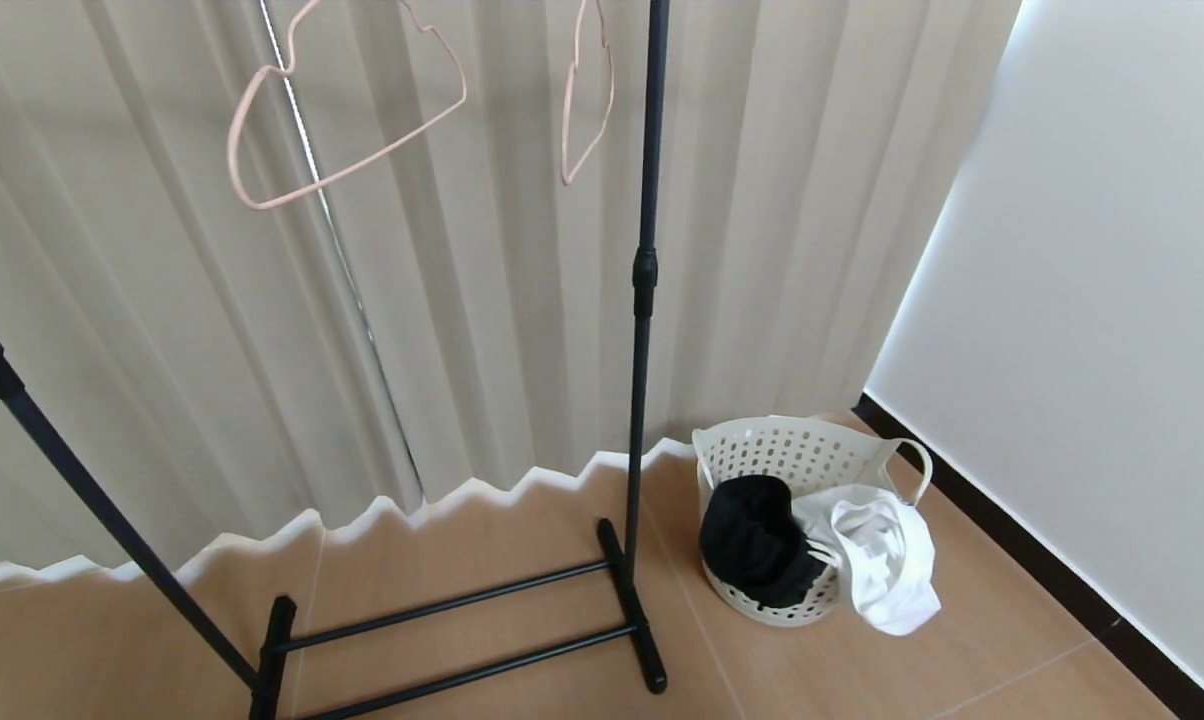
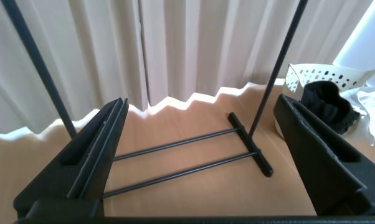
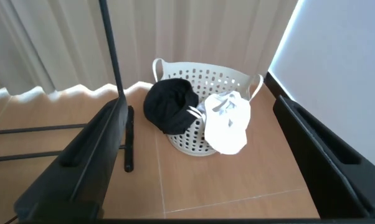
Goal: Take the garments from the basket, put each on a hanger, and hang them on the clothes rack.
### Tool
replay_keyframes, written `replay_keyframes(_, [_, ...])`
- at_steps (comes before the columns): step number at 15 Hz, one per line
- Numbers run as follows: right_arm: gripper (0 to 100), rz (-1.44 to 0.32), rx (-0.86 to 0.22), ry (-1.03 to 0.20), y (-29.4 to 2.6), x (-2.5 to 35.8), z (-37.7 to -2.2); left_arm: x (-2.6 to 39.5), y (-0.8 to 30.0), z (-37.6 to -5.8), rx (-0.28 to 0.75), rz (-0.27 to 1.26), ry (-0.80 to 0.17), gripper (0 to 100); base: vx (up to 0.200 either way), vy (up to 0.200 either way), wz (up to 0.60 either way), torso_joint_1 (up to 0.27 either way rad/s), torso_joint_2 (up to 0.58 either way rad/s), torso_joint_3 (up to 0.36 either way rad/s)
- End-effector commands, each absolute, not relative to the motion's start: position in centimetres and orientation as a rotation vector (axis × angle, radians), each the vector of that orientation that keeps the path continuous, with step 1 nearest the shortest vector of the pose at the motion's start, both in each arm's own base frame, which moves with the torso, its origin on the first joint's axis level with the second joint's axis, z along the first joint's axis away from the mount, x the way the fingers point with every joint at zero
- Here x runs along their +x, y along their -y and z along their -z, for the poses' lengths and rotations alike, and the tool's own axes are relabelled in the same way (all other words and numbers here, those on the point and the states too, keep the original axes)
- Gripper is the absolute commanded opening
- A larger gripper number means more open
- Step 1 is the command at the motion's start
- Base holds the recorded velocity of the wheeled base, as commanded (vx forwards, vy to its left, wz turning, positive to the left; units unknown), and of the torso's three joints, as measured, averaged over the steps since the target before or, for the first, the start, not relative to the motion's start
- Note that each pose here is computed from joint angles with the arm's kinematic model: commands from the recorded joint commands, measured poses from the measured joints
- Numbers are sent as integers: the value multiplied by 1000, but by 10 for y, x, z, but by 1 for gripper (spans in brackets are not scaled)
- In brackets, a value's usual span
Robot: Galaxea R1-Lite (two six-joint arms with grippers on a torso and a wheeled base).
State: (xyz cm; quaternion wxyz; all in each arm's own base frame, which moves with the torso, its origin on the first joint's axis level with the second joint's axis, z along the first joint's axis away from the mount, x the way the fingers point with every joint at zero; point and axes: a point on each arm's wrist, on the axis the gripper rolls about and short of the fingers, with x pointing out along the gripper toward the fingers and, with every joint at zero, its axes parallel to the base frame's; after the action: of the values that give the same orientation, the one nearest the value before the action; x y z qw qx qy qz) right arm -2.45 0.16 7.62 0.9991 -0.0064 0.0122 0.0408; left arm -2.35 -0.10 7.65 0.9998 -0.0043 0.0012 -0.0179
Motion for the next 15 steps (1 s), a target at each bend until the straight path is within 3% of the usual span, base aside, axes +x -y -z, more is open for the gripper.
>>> replay_keyframes(1, [100,-81,-13,-27,-2,-24,-76,-23,1,-77,-9,35,-3,100,0,-200,0,7,7,2])
replay_keyframes(8, [100,-81,-13,-26,-2,-24,-76,-23,1,-77,-11,34,-3,100,200,-29,0,2,3,6])
replay_keyframes(15, [100,-83,-14,-25,-2,-24,-76,-24,1,-77,-14,34,-2,100,0,0,0,0,0,0])
